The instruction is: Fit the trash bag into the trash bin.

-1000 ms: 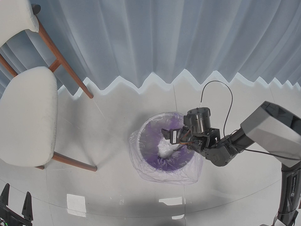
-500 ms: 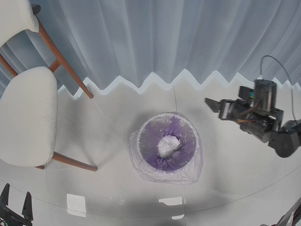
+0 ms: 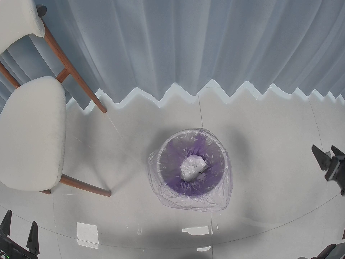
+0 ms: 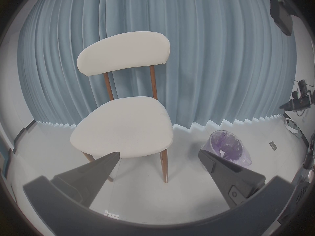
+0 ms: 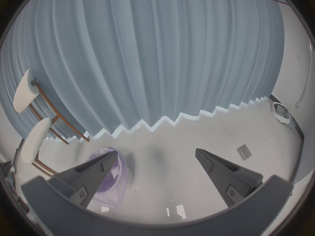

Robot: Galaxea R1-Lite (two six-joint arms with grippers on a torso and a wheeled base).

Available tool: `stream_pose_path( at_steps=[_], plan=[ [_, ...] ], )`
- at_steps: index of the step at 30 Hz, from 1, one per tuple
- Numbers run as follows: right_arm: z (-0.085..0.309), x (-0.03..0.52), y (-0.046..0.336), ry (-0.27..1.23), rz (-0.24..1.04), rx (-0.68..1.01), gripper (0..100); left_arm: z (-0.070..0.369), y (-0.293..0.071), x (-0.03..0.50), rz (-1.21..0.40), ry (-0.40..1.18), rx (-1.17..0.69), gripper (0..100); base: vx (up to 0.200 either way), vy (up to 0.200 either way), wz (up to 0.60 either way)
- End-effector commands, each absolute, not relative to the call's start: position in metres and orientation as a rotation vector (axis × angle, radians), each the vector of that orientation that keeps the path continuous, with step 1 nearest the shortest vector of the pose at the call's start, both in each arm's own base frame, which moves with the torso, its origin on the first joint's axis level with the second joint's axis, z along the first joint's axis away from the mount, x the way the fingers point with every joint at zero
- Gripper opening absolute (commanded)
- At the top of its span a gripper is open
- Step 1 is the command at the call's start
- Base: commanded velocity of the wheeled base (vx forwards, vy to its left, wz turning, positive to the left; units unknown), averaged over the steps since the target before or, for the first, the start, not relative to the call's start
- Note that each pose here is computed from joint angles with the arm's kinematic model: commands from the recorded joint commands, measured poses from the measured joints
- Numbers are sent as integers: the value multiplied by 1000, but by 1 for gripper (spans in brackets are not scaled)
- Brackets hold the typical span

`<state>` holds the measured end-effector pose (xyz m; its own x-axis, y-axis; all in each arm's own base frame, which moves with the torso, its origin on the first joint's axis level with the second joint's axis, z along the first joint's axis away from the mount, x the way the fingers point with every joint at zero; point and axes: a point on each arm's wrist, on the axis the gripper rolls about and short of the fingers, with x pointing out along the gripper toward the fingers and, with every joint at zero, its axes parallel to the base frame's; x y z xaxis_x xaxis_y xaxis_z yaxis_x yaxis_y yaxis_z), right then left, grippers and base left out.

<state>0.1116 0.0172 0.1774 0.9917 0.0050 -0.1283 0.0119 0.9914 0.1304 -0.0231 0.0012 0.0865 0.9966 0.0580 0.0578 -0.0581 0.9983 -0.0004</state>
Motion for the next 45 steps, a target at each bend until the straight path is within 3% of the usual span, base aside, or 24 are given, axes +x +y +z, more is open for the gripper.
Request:
stream_pose_path(
  at_steps=[1,5,6,9,12,14,15,17,18,21,23,26,27,30,33,36,37,38,45],
  plan=[
    [84,-16,-5,78,-89,-9,100,81,1,-23,44,-53,39,100,0,0,0],
    [82,-15,-5,48,-69,-68,100,81,4,-23,179,-55,-38,100,0,0,0],
    [83,-15,-4,48,-16,-87,100,81,5,-24,250,-60,-62,100,0,0,0],
    [83,-15,-1,39,83,-106,100,81,6,-24,266,-57,-46,100,0,0,0],
    [81,-19,-2,-2,-81,54,100,81,3,-23,143,-50,10,100,0,0,0],
    [81,-22,-1,-37,-118,100,100,81,1,-23,42,-50,30,100,0,0,0],
    [81,-21,-2,-27,-91,96,100,80,-2,-23,-68,-41,72,100,0,0,0],
    [80,-23,-2,-47,-91,32,100,79,-3,-24,-125,-20,78,100,0,0,0],
    [80,-23,-2,-48,-89,16,100,79,-3,-24,-128,-17,76,100,0,0,0],
    [75,-23,2,15,92,-41,100,80,-3,-24,-130,-22,64,100,0,0,0],
    [75,-23,2,13,71,-29,100,80,-3,-24,-114,-35,56,100,0,0,0],
    [75,-23,1,9,37,-1,100,81,0,-23,10,-53,41,100,0,0,0],
    [76,-23,0,2,0,12,100,81,3,-23,155,-55,-7,100,0,0,0],
    [75,-23,0,3,-26,18,100,81,7,-24,334,-67,-73,100,0,0,0],
    [75,-23,0,3,-26,18,100,81,8,-24,368,-69,-79,100,0,0,0],
    [75,-23,0,3,-26,18,100,81,7,-24,310,-62,-70,100,0,0,0],
    [75,-23,0,3,-26,18,100,80,3,-23,132,-48,-61,100,0,0,0],
    [75,-23,0,3,-26,18,100,80,2,-23,89,-46,-66,100,0,0,0],
    [75,-23,0,3,-26,11,100,74,-1,-23,-28,12,24,100,0,0,0]
  ],
)
